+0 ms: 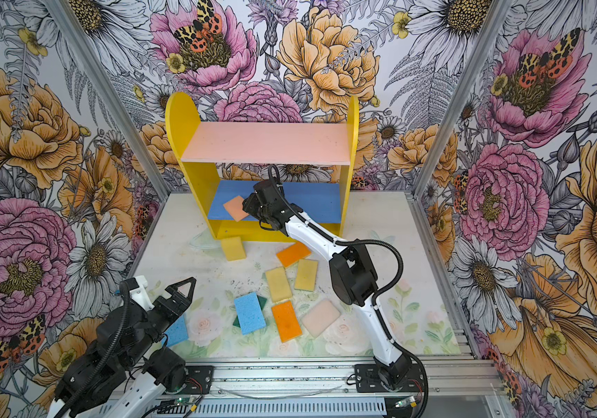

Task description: Place and organize the cleaning sponges onto the shelf

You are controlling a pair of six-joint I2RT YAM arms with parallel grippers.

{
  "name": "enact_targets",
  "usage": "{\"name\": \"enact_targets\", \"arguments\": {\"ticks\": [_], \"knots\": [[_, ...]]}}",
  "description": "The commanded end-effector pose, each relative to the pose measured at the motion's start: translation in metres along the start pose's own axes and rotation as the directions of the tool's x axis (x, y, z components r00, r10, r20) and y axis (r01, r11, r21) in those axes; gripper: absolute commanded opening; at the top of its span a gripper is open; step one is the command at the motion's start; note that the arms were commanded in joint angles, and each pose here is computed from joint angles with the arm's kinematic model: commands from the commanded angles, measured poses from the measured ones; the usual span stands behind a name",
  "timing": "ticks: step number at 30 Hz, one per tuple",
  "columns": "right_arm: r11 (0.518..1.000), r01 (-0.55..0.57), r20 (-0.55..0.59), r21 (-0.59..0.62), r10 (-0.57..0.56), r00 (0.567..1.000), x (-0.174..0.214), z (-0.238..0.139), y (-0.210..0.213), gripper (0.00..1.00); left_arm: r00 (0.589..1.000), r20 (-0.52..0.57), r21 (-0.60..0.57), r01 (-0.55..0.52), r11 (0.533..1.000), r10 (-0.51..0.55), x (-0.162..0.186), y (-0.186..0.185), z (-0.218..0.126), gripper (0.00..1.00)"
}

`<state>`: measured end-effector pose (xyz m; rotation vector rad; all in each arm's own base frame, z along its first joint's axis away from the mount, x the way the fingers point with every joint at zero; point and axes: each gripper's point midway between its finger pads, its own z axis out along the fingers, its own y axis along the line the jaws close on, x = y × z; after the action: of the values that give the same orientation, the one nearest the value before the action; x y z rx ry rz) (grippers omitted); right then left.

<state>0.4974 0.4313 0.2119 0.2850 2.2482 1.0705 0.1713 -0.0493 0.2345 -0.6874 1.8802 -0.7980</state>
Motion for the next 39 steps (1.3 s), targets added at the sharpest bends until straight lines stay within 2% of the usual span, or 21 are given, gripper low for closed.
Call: {"name": "enact_targets", "arguments": {"ticks": [1,7,9,13,17,21,28,33,39], "knots": [[1.0,0.011,-0.029,-0.017,-0.011,1.0,0.002,0.006,0.001,0.3,1.0,-0.01,0.025,0.0,1.0,0.001,0.001,-0.007,0.002,0.99],[1.0,-0.007,-0.001,-0.03,0.007,1.0,-0.004,0.005,0.009,0.18,1.0,-0.015,0.019,-0.011,1.0,0.011,0.002,-0.007,0.003,0.99],[0.999,-0.007,0.007,-0.042,0.007,1.0,-0.004,0.006,0.015,0.18,1.0,-0.015,0.022,-0.014,1.0,0.015,0.002,-0.007,0.003,0.99],[0.998,0.005,0.006,-0.059,-0.005,1.0,-0.005,0.007,0.022,0.29,1.0,-0.01,0.021,-0.015,1.0,0.015,0.0,-0.008,0.003,0.99],[0.995,0.089,0.03,-0.045,-0.088,0.996,-0.014,-0.014,0.022,0.43,0.999,-0.037,0.033,-0.031,0.999,0.032,0.005,-0.015,0.011,0.99],[0.981,0.185,0.022,-0.058,-0.184,0.983,-0.02,-0.043,0.023,0.54,0.992,-0.111,0.084,-0.046,0.995,0.055,0.016,-0.039,0.037,0.99],[0.969,0.239,-0.069,-0.066,-0.243,0.968,-0.003,-0.088,-0.005,0.56,0.969,-0.245,0.168,0.015,0.986,0.027,0.026,-0.08,0.108,0.96],[0.977,0.208,-0.098,-0.042,-0.211,0.972,0.004,-0.121,-0.043,0.56,0.956,-0.285,0.216,-0.005,0.976,0.068,0.023,-0.114,0.151,0.96],[0.981,0.187,-0.109,-0.046,-0.191,0.976,0.01,-0.153,-0.065,0.56,0.943,-0.323,0.262,0.01,0.965,0.078,0.025,-0.134,0.197,0.93]]}}
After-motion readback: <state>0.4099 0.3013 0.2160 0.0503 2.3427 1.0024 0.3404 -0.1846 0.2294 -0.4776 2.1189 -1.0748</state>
